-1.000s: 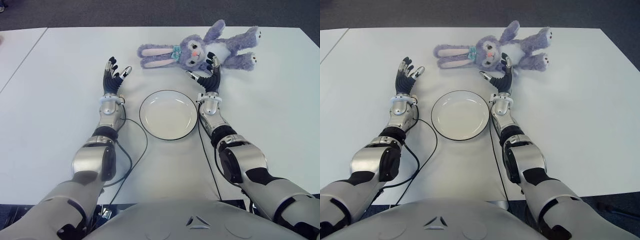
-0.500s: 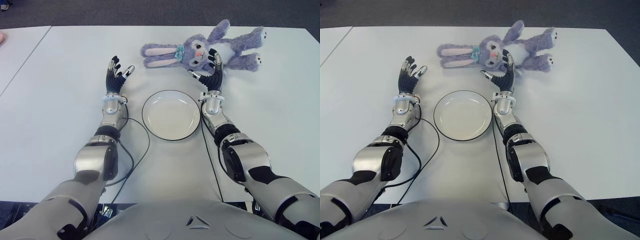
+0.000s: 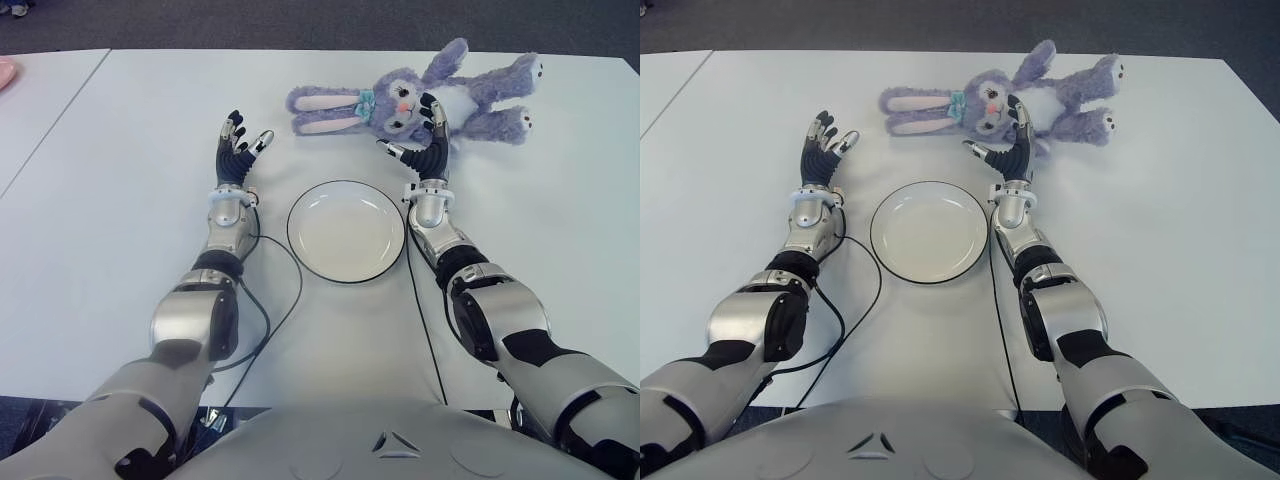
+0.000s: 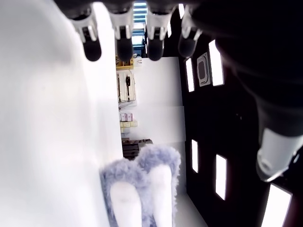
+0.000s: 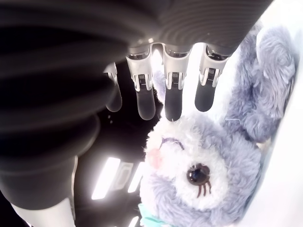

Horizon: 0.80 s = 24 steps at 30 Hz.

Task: Put the doll into the plate.

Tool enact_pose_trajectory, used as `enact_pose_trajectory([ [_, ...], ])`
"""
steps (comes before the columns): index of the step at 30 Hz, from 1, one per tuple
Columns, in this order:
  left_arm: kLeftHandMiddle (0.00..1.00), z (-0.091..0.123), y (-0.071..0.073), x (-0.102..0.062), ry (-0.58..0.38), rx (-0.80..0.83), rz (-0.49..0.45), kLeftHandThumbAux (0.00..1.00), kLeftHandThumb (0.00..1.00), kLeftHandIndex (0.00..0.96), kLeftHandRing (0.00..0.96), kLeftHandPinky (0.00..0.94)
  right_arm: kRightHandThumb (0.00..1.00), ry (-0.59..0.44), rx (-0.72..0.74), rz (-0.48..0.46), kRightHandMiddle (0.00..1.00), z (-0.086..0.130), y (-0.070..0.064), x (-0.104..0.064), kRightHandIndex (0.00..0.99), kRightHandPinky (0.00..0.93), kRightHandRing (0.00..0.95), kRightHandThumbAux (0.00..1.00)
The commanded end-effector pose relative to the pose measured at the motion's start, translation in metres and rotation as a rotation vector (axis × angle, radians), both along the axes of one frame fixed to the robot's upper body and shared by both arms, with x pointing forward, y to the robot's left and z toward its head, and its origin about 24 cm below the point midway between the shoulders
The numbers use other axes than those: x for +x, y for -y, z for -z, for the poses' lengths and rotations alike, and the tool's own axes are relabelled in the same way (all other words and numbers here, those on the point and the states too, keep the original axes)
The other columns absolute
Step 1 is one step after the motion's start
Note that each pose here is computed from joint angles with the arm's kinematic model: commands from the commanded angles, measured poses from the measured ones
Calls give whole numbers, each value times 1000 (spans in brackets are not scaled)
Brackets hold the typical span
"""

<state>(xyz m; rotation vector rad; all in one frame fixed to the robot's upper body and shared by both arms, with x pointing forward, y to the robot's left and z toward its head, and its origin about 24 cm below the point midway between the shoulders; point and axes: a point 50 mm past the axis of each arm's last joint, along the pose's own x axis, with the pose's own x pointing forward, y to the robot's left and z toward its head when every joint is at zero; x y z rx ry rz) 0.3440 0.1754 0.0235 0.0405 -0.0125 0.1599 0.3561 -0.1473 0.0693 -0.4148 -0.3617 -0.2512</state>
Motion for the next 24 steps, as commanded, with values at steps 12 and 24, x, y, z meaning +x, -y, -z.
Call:
enact_pose_trajectory([
  [12, 84, 108, 8, -83, -506, -39, -28, 587, 0, 70, 77, 96, 0, -42, -143, 9, 194, -5, 40, 3, 150, 160, 169, 804],
  [24, 87, 107, 11, -82, -497, -41, -30, 573, 0, 80, 79, 99, 0, -3, -254, -24, 206, -36, 64, 12, 151, 146, 186, 720],
])
